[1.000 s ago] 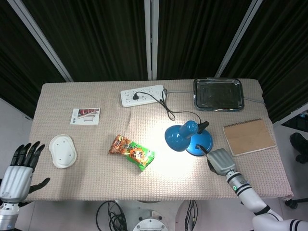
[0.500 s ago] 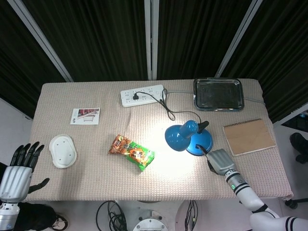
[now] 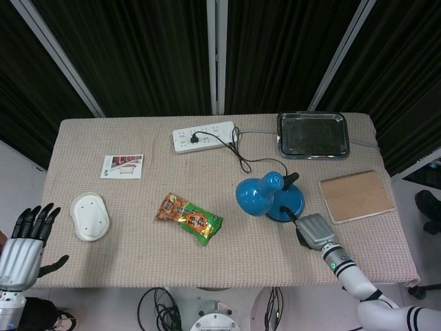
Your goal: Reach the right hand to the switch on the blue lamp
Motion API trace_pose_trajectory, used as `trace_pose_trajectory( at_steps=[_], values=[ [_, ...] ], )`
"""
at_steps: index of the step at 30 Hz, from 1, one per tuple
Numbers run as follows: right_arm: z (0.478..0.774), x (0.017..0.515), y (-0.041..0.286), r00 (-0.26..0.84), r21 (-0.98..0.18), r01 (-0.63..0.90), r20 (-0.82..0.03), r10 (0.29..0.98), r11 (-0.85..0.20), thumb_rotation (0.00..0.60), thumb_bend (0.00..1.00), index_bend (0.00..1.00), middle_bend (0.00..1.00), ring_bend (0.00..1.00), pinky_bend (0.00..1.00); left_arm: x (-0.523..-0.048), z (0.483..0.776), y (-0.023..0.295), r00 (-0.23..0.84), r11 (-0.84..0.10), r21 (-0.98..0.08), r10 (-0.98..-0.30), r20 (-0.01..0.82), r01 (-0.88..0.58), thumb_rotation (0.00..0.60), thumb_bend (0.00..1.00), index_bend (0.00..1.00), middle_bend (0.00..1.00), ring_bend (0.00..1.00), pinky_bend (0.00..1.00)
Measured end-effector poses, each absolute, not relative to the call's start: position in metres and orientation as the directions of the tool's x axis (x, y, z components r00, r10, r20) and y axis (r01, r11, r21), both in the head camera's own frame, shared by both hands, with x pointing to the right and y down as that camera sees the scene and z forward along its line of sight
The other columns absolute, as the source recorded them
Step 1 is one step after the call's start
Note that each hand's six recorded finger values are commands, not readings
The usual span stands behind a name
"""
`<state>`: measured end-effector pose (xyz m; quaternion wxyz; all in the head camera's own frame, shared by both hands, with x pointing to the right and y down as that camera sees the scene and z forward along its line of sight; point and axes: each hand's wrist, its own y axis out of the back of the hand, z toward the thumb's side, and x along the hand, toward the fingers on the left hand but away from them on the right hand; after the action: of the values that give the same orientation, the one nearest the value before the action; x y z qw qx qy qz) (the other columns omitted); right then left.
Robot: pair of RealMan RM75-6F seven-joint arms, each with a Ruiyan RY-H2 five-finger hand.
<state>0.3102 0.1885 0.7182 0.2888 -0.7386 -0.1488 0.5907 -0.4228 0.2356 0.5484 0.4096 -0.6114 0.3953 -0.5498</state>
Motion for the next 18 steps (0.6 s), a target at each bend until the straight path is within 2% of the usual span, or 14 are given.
trace_pose_trajectory(
  at_steps=[6, 9, 10, 11, 13, 14, 15, 16, 18],
  values=[
    [0.690, 0.320, 0.184, 0.266, -0.698, -0.113, -0.707, 0.655, -0.707, 0.600, 0.86, 0.00, 0.90, 0.89, 0.93, -0.425, 0.547, 0.236, 0.078, -0.349, -0.936, -0.935, 0.345, -0.038, 0.600, 0.00, 0.00, 0.00, 0.00, 0.00],
    [0.665, 0.335, 0.184, 0.258, -0.760, -0.094, -0.643, 0.721, -0.643, 0.600, 0.81, 0.00, 0.89, 0.86, 0.91, -0.426, 0.547, 0.237, 0.079, -0.347, -0.937, -0.936, 0.343, -0.041, 0.600, 0.00, 0.00, 0.00, 0.00, 0.00],
    [0.657, 0.341, 0.185, 0.254, -0.779, -0.084, -0.620, 0.742, -0.622, 0.600, 0.76, 0.00, 0.86, 0.83, 0.88, -0.425, 0.547, 0.237, 0.080, -0.346, -0.937, -0.936, 0.342, -0.043, 0.600, 0.00, 0.00, 0.00, 0.00, 0.00],
    [0.647, 0.348, 0.185, 0.249, -0.804, -0.066, -0.587, 0.770, -0.591, 0.600, 0.67, 0.00, 0.77, 0.74, 0.83, -0.425, 0.548, 0.237, 0.082, -0.346, -0.937, -0.936, 0.342, -0.044, 0.600, 0.00, 0.00, 0.00, 0.00, 0.00],
    [0.632, 0.360, 0.187, 0.237, -0.841, -0.033, -0.532, 0.813, -0.540, 0.600, 0.42, 0.00, 0.48, 0.45, 0.70, -0.424, 0.548, 0.237, 0.085, -0.347, -0.937, -0.936, 0.342, -0.045, 0.600, 0.00, 0.00, 0.00, 0.00, 0.00],
    [0.623, 0.372, 0.189, 0.222, -0.863, -0.019, -0.495, 0.840, -0.504, 0.600, 0.26, 0.00, 0.26, 0.24, 0.59, -0.424, 0.548, 0.237, 0.087, -0.347, -0.937, -0.936, 0.342, -0.045, 0.600, 0.00, 0.00, 0.00, 0.00, 0.00],
    [0.616, 0.382, 0.191, 0.208, -0.879, -0.018, -0.469, 0.858, -0.476, 0.600, 0.14, 0.00, 0.10, 0.09, 0.47, -0.424, 0.548, 0.237, 0.089, -0.347, -0.937, -0.936, 0.342, -0.045, 0.600, 0.00, 0.00, 0.00, 0.00, 0.00],
    [0.610, 0.394, 0.194, 0.190, -0.894, -0.022, -0.443, 0.876, -0.447, 0.600, 0.07, 0.00, 0.03, 0.02, 0.38, -0.423, 0.548, 0.238, 0.091, -0.346, -0.937, -0.936, 0.341, -0.045, 0.600, 0.00, 0.00, 0.00, 0.00, 0.00],
    [0.594, 0.422, 0.203, 0.138, -0.922, -0.046, -0.388, 0.911, -0.385, 0.600, 0.01, 0.00, 0.00, 0.00, 0.23, -0.422, 0.547, 0.238, 0.092, -0.345, -0.937, -0.936, 0.340, -0.047, 0.600, 0.00, 0.00, 0.00, 0.00, 0.00]
  ],
)
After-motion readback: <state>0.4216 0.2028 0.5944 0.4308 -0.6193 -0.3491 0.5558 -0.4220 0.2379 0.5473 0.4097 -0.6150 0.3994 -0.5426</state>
